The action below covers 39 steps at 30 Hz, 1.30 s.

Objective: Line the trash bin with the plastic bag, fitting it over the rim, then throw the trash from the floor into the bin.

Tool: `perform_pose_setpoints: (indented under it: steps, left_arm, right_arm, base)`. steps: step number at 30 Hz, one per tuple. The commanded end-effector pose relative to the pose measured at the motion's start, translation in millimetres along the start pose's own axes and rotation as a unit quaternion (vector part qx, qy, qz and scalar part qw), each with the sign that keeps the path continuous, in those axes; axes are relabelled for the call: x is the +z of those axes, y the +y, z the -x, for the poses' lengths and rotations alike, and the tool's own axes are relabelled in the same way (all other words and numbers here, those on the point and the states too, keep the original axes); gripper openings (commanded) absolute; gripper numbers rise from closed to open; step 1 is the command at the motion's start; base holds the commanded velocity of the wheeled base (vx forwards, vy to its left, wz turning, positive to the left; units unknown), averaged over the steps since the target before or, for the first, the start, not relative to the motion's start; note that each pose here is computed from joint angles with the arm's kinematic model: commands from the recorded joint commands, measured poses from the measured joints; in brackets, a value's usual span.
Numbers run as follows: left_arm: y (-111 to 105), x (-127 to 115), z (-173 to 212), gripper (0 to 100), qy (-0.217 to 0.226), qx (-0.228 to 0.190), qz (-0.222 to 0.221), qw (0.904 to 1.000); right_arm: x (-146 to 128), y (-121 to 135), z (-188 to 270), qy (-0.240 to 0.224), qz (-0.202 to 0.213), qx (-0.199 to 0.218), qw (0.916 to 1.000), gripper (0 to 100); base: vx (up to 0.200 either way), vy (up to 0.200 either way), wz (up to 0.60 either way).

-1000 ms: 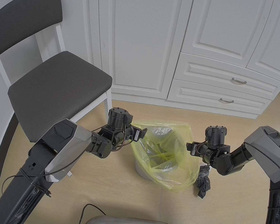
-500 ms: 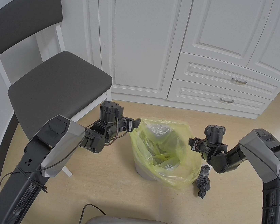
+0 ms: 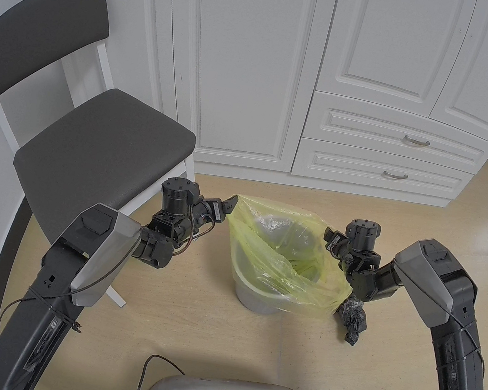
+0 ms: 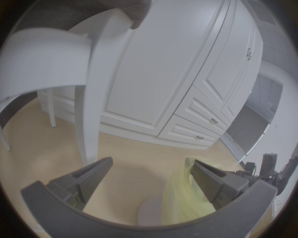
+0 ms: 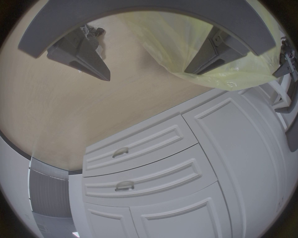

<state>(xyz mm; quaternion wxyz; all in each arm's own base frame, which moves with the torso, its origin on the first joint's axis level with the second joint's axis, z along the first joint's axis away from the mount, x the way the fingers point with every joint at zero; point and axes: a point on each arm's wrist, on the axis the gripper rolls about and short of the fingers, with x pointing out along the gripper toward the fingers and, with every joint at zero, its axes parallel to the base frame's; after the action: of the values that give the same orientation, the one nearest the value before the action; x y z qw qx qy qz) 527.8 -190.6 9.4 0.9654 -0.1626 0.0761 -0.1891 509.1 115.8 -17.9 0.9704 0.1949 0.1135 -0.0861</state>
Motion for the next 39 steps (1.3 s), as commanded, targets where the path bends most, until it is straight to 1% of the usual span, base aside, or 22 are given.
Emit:
perform_pose_setpoints:
  steps: [1,5,8,12,13,14,15,18,20,21,24,25,27,30,31,33,37,39]
  left_arm:
    - [9.3,-17.9,-1.7,100,0.010,-0.001,0.005,0.9999]
    - [10.9,-19.7,-1.8,100,0.010,-0.001,0.005,0.9999]
    - [14.7,-17.6,-1.5,100,0.009,0.002,0.005,0.9999]
    - [20.6,-14.2,-0.9,100,0.009,0.005,0.006,0.9999]
    - [20.5,-14.2,-0.9,100,0.009,0.004,0.006,0.9999]
    - [25.0,-11.9,-0.4,100,0.009,0.005,0.007,0.9999]
    - [27.3,-11.0,-0.1,100,0.009,0.004,0.007,0.9999]
    - [32.0,-9.8,0.3,100,0.008,0.001,0.007,0.9999]
    - [34.8,-10.2,0.5,100,0.011,0.003,0.008,0.9999]
    - [35.9,-10.9,0.6,100,0.012,0.004,0.008,0.9999]
    - [36.5,-12.7,0.5,100,0.015,0.003,0.008,0.9998]
    - [37.4,-15.2,0.3,100,0.018,0.003,0.008,0.9998]
    - [38.2,-17.5,0.2,100,0.020,0.004,0.007,0.9998]
    - [40.9,-23.8,-0.1,100,0.024,-0.003,0.006,0.9997]
    - [41.7,-26.0,-0.2,100,0.026,-0.003,0.006,0.9996]
    - [43.1,-27.5,-0.1,100,0.028,-0.002,0.006,0.9996]
    - [46.1,-33.6,-0.2,100,0.034,-0.003,0.007,0.9994]
    - [46.4,-37.2,-0.4,100,0.038,-0.004,0.007,0.9993]
  right_arm:
    - [-24.6,-9.6,-10.9,0.014,-0.001,-0.008,0.9999,100]
    - [-25.5,-9.2,-8.2,0.022,0.002,-0.009,0.9997,100]
    - [-23.0,-8.0,2.1,0.037,0.009,-0.004,0.9993,100]
    - [-20.2,-9.5,20.5,0.075,0.016,0.023,0.9968,100]
    - [-20.3,-9.9,21.4,0.077,0.018,0.023,0.9966,100]
    - [-18.1,-10.5,32.4,0.099,0.023,0.039,0.9940,100]
    - [-17.8,-10.5,38.5,0.112,0.024,0.048,0.9922,100]
    - [-21.3,-14.5,52.9,0.147,0.046,0.065,0.9859,100]
    - [-25.8,-20.3,63.0,0.169,0.084,0.079,0.9788,100]
    - [-27.3,-21.6,64.6,0.173,0.096,0.084,0.9767,100]
    - [-28.3,-21.5,63.0,0.162,0.100,0.087,0.9779,100]
    - [-27.6,-20.7,59.6,0.148,0.096,0.090,0.9801,100]
    - [-28.2,-22.0,56.1,0.141,0.094,0.089,0.9815,100]
    - [-28.6,-22.0,45.4,0.116,0.093,0.063,0.9869,100]
    - [-29.4,-20.9,39.5,0.101,0.094,0.048,0.9894,100]
    - [-31.2,-18.7,31.4,0.081,0.091,0.032,0.9921,100]
    - [-36.6,-11.8,15.6,0.046,0.080,0.014,0.9956,100]
    - [-41.0,-8.1,6.6,0.024,0.059,0.010,0.9979,100]
  base:
    - [0.000,0.000,0.00]
    - [0.000,0.000,0.00]
    - [0.000,0.000,0.00]
    - [0.000,0.000,0.00]
    - [0.000,0.000,0.00]
    - [0.000,0.000,0.00]
    - [0.000,0.000,0.00]
    - [0.000,0.000,0.00]
    - [0.000,0.000,0.00]
    - [0.000,0.000,0.00]
    - [0.000,0.000,0.00]
    - [0.000,0.000,0.00]
    - [0.000,0.000,0.00]
    - [0.000,0.000,0.00]
    - [0.000,0.000,0.00]
    - [0.000,0.000,0.00]
    - [0.000,0.000,0.00]
    - [0.000,0.000,0.00]
